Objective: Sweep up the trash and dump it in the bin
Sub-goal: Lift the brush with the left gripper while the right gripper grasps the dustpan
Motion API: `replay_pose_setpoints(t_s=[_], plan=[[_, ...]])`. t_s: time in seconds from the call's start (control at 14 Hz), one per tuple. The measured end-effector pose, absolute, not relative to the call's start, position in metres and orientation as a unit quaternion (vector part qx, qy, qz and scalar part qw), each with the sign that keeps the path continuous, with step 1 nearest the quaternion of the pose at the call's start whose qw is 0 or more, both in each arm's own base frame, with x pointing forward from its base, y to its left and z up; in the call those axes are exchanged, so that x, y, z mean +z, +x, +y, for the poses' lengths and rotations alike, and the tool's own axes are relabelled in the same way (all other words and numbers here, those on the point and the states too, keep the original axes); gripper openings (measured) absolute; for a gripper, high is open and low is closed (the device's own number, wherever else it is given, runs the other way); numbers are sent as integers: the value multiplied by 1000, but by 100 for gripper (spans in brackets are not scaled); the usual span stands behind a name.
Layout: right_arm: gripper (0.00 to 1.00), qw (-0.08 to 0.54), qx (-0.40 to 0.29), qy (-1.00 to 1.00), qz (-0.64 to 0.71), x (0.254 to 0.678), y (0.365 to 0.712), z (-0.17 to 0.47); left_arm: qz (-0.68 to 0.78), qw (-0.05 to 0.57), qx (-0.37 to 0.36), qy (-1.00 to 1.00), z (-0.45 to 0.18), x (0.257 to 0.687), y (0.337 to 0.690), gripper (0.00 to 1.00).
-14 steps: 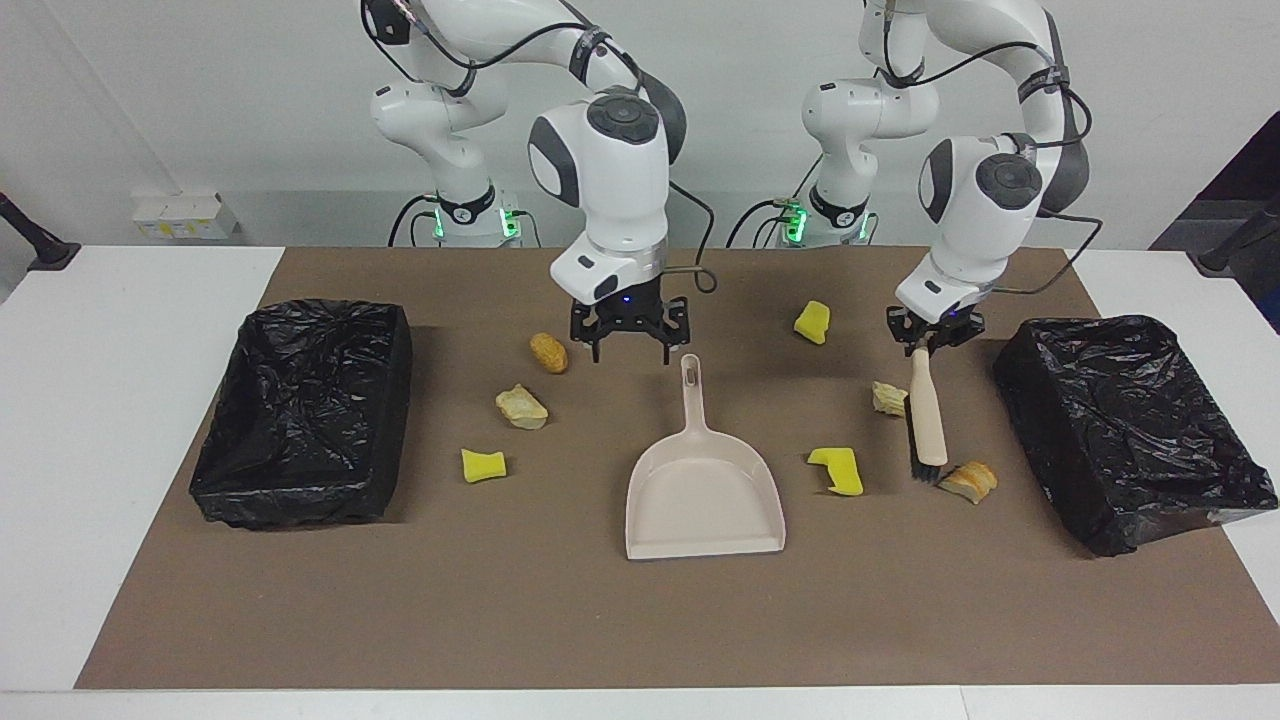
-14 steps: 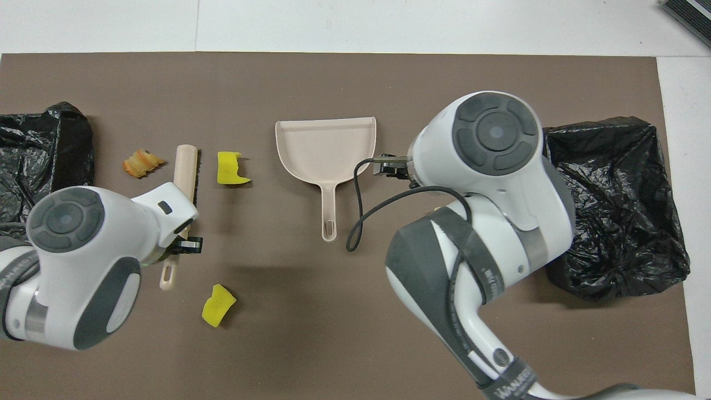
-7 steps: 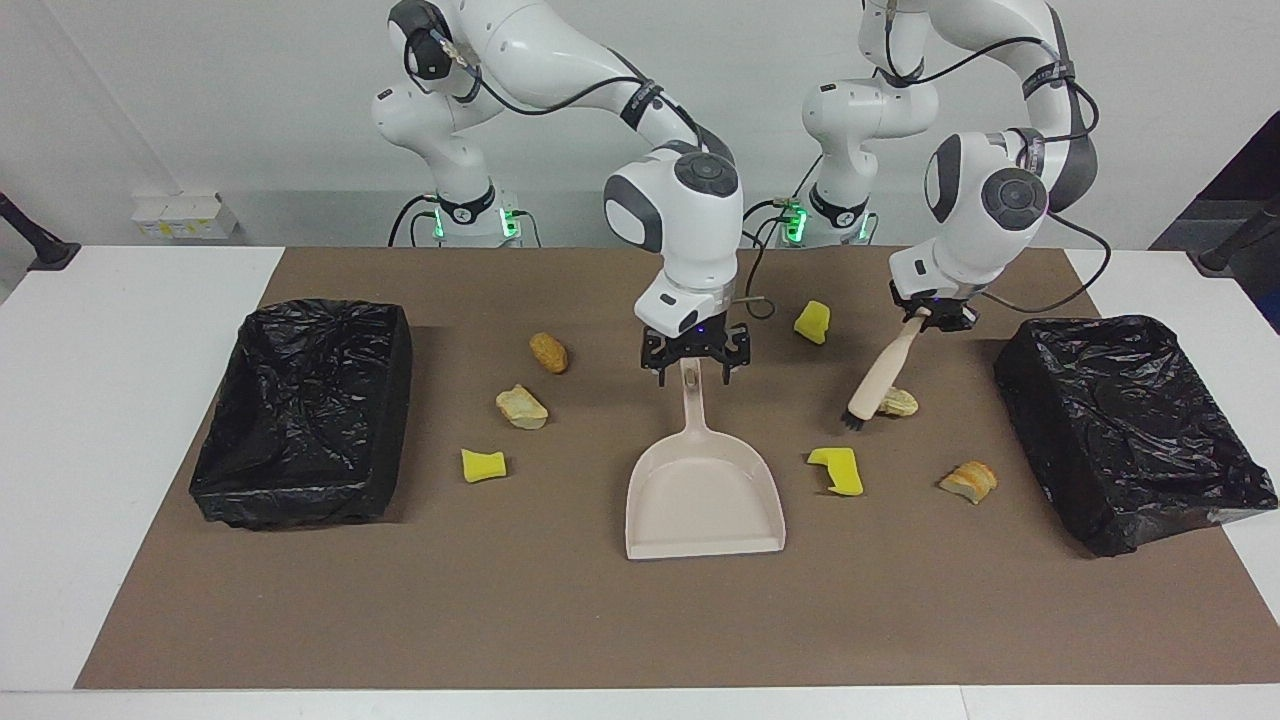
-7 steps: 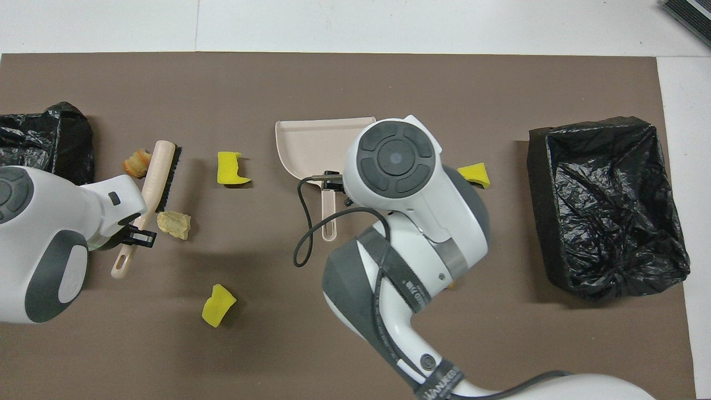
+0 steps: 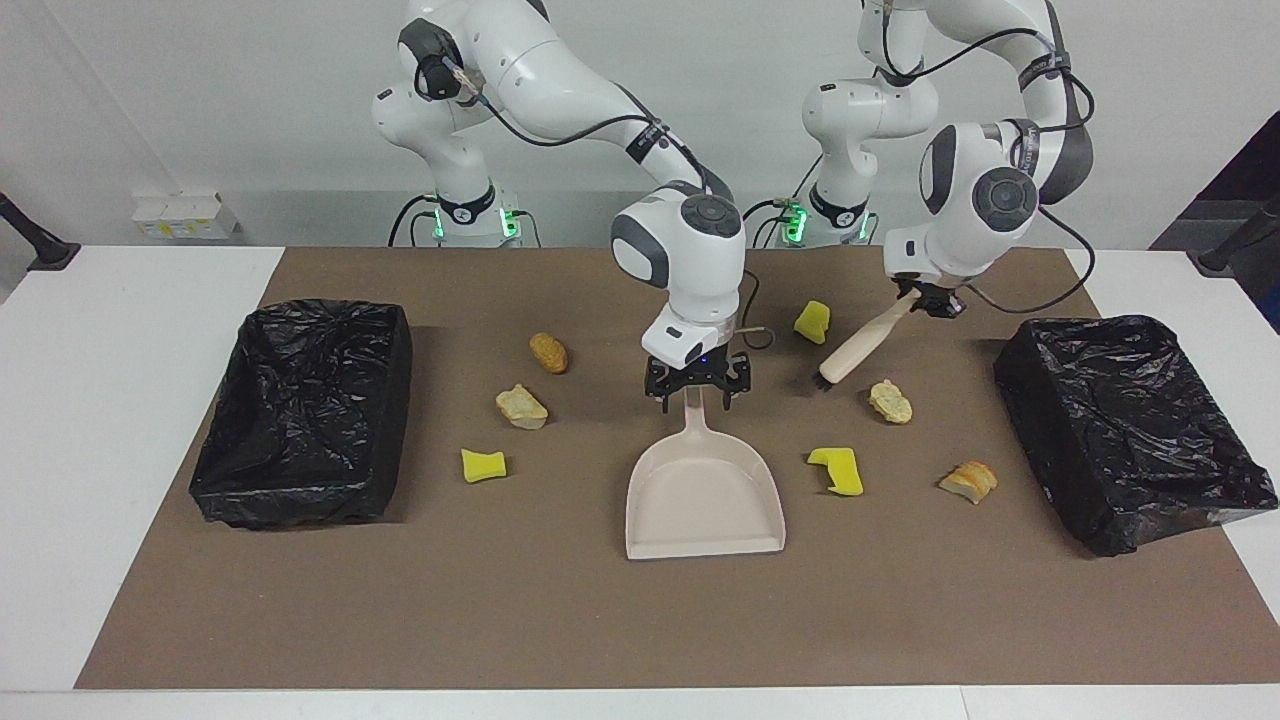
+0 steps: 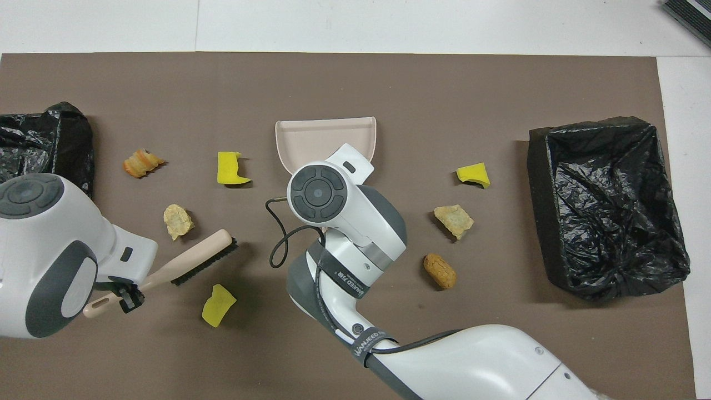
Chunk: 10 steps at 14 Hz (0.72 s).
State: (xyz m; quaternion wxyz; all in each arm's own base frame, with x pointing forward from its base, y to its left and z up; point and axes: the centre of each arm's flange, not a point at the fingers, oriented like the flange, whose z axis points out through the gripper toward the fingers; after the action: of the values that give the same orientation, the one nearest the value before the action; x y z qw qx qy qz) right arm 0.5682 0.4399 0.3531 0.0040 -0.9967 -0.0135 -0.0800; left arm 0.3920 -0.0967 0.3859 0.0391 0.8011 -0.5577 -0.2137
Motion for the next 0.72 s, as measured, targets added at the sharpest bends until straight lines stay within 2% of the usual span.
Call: replay_pose_setpoints(t_s=[0.21,0.29,0.36,0.5,0.57,0.72], plan=[[86,3,-78,-997,-14,351,567,440,-584,21,-221,781,-115,374,335,26],[77,2,-77,-997,-14,350,567,440,-585,15,-212,783,-112,370,324,26],[63,6,-73,-997,-9,350,567,439,-585,10,-197,786,-108,365,319,26],[38,22,-59,-998,6,350,567,438,-571,5,-162,805,-93,356,327,26],[31,24,-57,-998,8,349,567,439,-557,3,-141,818,-81,353,339,26],[31,27,-58,-998,9,352,567,439,-533,3,-113,839,-58,343,363,26]])
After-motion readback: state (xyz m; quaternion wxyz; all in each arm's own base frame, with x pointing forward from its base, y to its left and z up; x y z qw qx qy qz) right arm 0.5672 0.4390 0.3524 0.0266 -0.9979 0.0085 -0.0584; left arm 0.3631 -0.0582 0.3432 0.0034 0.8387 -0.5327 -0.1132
